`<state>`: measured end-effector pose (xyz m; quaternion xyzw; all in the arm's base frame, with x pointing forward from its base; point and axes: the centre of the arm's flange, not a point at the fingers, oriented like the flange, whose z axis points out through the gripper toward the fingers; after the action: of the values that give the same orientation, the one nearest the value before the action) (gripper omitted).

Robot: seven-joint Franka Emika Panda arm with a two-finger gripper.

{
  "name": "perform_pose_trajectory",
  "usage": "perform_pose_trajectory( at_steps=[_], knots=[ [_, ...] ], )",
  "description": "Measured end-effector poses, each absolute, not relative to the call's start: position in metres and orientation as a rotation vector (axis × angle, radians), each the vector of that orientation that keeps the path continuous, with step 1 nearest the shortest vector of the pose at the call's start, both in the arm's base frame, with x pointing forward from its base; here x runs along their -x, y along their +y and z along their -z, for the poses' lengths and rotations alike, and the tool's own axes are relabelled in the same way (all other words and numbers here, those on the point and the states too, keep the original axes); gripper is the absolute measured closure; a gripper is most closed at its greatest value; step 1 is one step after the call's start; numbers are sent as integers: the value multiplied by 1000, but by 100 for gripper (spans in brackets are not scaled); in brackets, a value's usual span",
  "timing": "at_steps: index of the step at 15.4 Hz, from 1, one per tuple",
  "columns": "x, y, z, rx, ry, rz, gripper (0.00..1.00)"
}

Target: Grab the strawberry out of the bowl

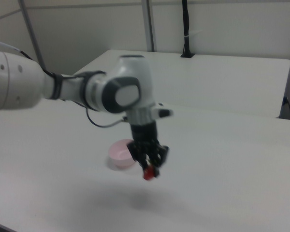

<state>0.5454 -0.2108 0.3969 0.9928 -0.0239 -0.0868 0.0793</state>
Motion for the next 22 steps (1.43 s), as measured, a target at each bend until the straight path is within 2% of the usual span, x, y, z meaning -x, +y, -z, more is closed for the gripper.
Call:
perform_pose_trajectory(
  at_steps=[4, 7, 8, 12, 14, 16, 18, 22],
  knots=[
    [-513, -291, -362, -2988, -41, 203, 61],
    [-497, -312, -333, -2995, -64, 176, 61],
    [-494, -314, -326, -2998, -69, 181, 57],
    [-494, -316, -327, -2997, -108, 183, 19],
    [-501, -308, -350, -2993, -176, 195, 0],
    [-519, -274, -395, -3007, -223, 183, 0],
    [-537, -216, -458, -3034, -264, 169, 0],
    [-538, -114, -561, -3067, -365, 116, 0]
  ],
)
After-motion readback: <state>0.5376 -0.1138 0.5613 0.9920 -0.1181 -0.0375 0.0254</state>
